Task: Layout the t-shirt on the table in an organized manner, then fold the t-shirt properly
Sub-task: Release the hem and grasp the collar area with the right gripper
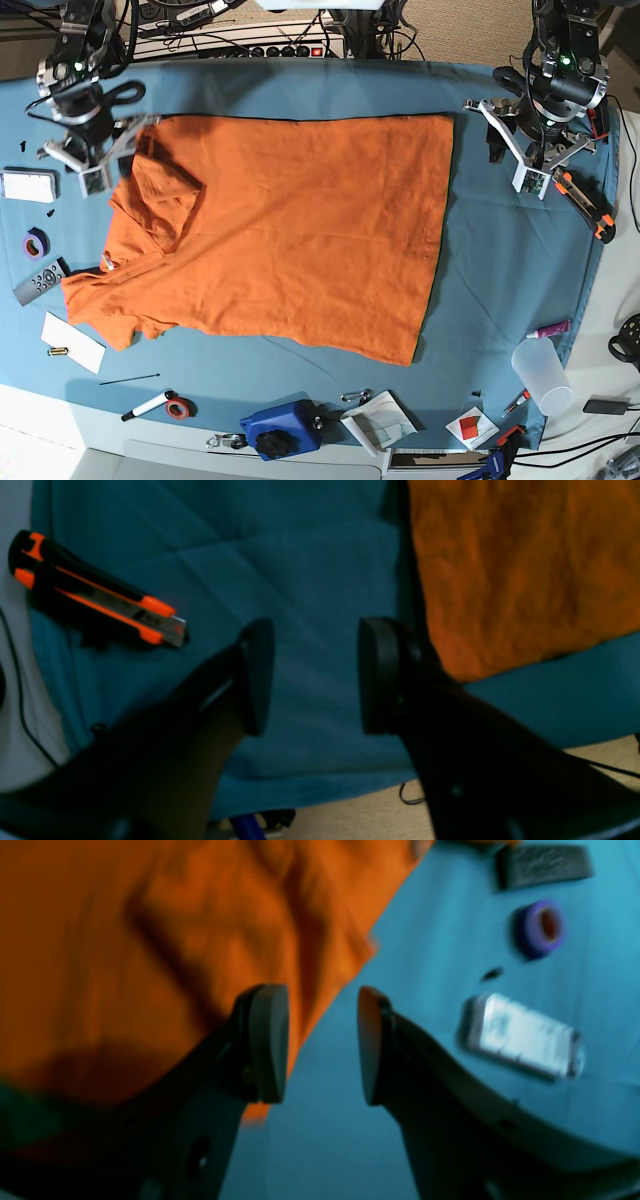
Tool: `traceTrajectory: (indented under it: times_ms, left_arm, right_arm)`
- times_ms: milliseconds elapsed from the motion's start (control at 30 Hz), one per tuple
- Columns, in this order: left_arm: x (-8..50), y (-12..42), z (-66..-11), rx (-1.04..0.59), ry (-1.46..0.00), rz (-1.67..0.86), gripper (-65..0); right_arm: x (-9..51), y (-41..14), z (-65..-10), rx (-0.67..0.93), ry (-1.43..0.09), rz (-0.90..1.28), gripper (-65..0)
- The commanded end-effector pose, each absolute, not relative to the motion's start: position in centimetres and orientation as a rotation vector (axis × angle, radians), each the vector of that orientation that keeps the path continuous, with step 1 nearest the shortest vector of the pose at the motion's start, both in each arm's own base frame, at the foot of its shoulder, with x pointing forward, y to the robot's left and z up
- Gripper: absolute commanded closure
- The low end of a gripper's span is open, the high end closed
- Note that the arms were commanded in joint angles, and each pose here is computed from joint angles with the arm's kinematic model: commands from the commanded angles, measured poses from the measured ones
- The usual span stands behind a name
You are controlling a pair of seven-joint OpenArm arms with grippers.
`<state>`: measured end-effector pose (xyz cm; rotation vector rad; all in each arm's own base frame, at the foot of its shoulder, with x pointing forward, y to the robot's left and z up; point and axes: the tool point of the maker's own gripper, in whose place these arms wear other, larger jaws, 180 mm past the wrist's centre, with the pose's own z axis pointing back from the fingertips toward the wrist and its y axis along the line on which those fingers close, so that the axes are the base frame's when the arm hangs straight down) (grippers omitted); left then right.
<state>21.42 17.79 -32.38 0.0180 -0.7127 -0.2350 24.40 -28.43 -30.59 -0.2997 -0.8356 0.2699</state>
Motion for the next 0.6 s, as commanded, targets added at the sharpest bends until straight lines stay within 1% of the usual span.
traceTrajectory:
  times_ms: [0,67,100,200,267,400,533,567]
  left_arm:
    - [21.9,17.8,-31.5,0.024,-0.749,-0.245,-28.4]
    - [21.9,17.8,-31.5,0.024,-0.748,-0.245,-28.4]
    - [21.9,17.8,-31.5,0.025,-0.749,-0.245,-28.4]
    - [21.9,17.8,-31.5,0.024,-0.749,-0.245,-28.4]
    - [21.9,17.8,-31.5,0.024,-0.749,-0.245,-28.4]
    - [22.0,17.8,-31.4,0.024,-0.759,-0.245,-28.4]
    - [22.0,17.8,-31.4,0.024,-0.760,-0.245,-28.4]
    - [22.0,17.8,-31.4,0.024,-0.760,-0.245,-28.4]
  right_arm:
    - [25.6,-29.4,-29.8,-0.323,-0.865,0.247,-23.1]
    - [26.7,-30.2,-31.2,-0.289,-0.840,0.195,-23.1]
    - [27.3,-30.2,-32.0,-0.246,-0.832,0.184,-23.1]
    - [28.5,-28.5,-34.4,-0.114,-0.795,0.212,-23.1]
    - [29.0,-27.4,-35.7,-0.075,-0.751,0.234,-23.1]
    - [29.1,-24.9,-37.2,-0.045,-0.700,0.305,-23.1]
    - [28.7,-24.5,-38.2,-0.091,-0.646,0.337,-22.9]
    - [28.6,-24.5,-38.3,-0.095,-0.640,0.342,-21.8]
